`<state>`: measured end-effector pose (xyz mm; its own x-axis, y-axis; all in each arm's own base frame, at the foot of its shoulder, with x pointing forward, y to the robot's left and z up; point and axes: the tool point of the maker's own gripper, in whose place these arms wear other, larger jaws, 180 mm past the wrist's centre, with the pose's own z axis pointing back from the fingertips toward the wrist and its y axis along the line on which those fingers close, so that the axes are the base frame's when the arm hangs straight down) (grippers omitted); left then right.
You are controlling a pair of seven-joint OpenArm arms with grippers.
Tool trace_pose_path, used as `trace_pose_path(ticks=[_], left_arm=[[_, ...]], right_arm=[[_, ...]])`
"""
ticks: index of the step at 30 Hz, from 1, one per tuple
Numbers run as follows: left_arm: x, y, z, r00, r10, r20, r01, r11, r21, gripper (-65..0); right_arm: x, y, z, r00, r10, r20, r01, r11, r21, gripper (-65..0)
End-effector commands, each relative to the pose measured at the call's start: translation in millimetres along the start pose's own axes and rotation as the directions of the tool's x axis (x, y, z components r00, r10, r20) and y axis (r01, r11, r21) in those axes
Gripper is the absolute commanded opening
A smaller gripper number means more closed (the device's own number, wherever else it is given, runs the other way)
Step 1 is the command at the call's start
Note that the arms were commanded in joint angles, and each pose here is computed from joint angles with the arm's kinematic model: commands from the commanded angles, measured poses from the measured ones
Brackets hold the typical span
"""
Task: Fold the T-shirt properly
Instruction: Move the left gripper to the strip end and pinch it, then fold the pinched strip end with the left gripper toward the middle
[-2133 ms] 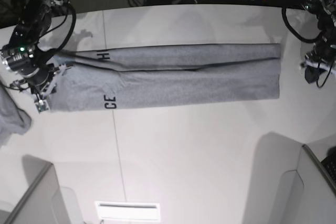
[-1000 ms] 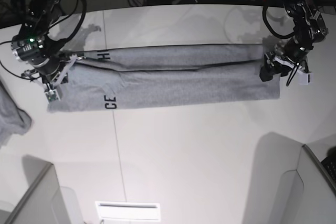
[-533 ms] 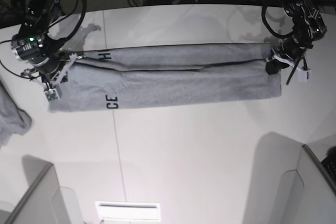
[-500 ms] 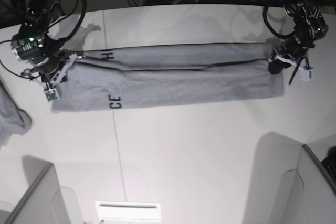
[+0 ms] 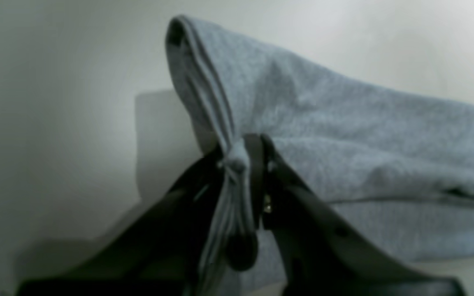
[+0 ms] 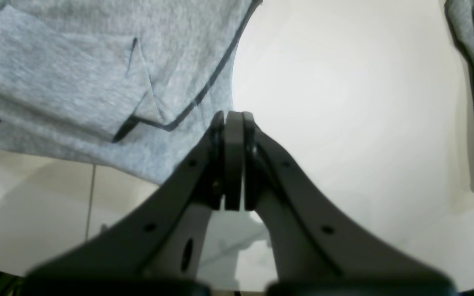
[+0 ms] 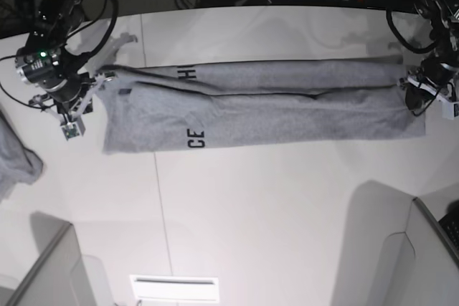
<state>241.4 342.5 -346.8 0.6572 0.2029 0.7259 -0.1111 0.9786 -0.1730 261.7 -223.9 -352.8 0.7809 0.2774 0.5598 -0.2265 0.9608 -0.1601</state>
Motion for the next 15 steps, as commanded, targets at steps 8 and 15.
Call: trace_pose_path(ticks=[8, 15], left_arm=[[2, -90, -4, 0.985, -0.173, 0.024, 0.174, 0.965, -0.197, -65.0], [-15, -134, -18, 0.991, -0.136, -0.018, 0.126, 0.952, -0.279, -65.0]], right_arm=[[13, -6, 5, 0.999, 0.009, 0.045, -0.009, 1.0, -0.017, -65.0], [12, -6, 5, 0.999, 0.009, 0.042, -0.009, 1.0, -0.016, -65.0]])
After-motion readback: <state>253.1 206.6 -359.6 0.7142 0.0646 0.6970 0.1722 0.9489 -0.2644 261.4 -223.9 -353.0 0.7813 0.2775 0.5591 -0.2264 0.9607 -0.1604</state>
